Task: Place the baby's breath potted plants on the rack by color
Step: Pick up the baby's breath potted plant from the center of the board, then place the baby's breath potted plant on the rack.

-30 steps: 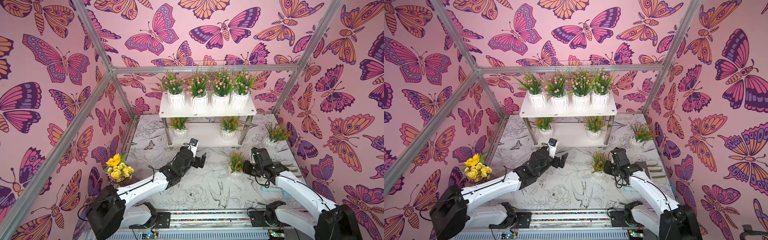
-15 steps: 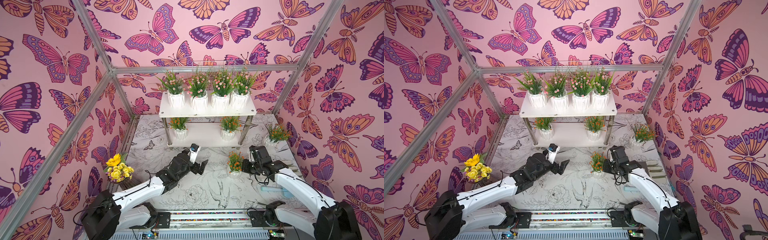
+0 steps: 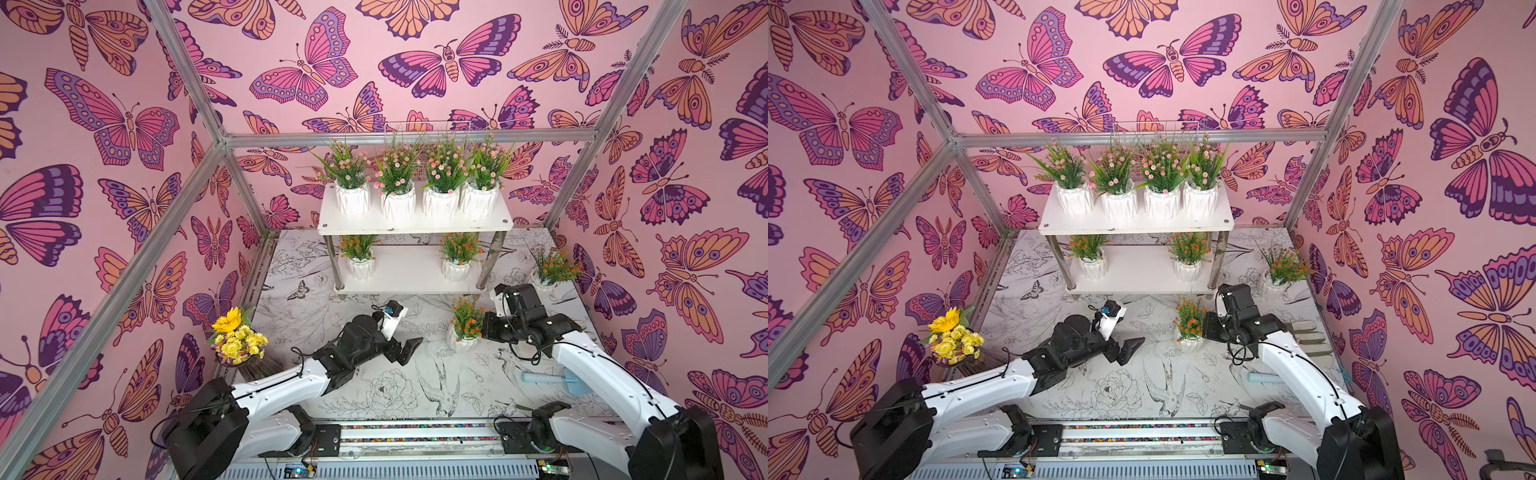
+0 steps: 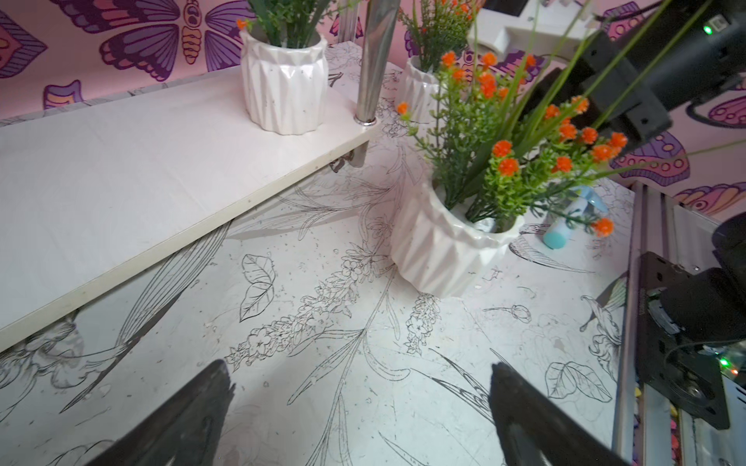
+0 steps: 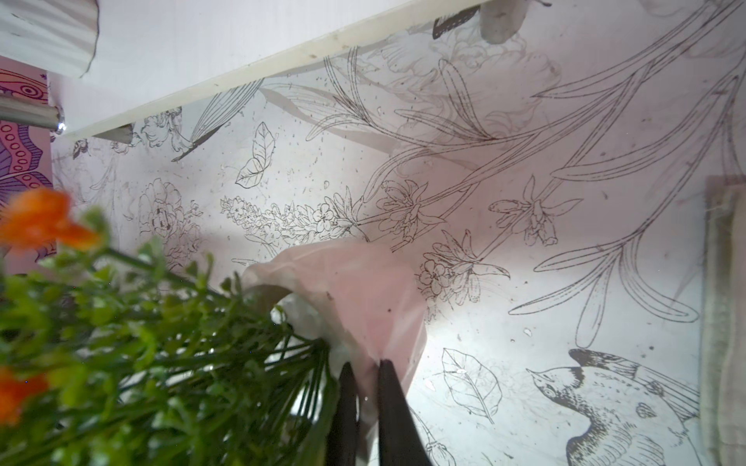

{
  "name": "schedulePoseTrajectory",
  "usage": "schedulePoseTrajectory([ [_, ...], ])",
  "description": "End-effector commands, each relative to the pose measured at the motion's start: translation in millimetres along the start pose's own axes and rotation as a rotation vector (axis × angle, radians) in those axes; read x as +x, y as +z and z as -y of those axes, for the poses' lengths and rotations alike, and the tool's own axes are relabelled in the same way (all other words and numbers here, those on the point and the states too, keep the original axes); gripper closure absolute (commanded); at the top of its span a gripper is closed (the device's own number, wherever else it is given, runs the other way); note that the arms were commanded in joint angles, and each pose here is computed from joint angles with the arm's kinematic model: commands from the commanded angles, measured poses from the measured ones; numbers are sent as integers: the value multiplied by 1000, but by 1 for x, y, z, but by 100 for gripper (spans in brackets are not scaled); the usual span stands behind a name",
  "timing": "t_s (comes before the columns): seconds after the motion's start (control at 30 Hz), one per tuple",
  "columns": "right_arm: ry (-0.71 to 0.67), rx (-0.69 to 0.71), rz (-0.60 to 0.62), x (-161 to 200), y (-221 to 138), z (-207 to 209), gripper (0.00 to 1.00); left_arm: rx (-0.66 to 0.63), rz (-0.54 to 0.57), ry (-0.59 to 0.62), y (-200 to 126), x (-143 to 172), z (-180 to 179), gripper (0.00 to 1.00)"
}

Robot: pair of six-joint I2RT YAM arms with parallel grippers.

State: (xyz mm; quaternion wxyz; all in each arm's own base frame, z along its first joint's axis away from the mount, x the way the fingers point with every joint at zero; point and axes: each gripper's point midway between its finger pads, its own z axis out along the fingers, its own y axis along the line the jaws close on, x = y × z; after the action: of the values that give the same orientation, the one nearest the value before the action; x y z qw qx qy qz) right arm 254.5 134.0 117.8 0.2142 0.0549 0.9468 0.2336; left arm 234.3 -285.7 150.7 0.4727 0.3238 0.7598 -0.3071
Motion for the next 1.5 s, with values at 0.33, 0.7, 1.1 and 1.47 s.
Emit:
schedulePoseTrajectory([
  [0.33, -75, -169, 60, -32, -12, -66, 100, 14, 41, 94, 43, 8, 15, 0],
  [0.7, -105, -195, 33, -29, 0, -86, 100, -78, 105, 198, 72, -4, 25, 0],
  [1.1, -116, -213, 25, -26, 1, -96, 100, -149, 144, 208, 91, -7, 27, 0],
  [1.47, -110, -235, 18, -21, 1, -101, 100, -207, 180, 206, 93, -11, 20, 0],
])
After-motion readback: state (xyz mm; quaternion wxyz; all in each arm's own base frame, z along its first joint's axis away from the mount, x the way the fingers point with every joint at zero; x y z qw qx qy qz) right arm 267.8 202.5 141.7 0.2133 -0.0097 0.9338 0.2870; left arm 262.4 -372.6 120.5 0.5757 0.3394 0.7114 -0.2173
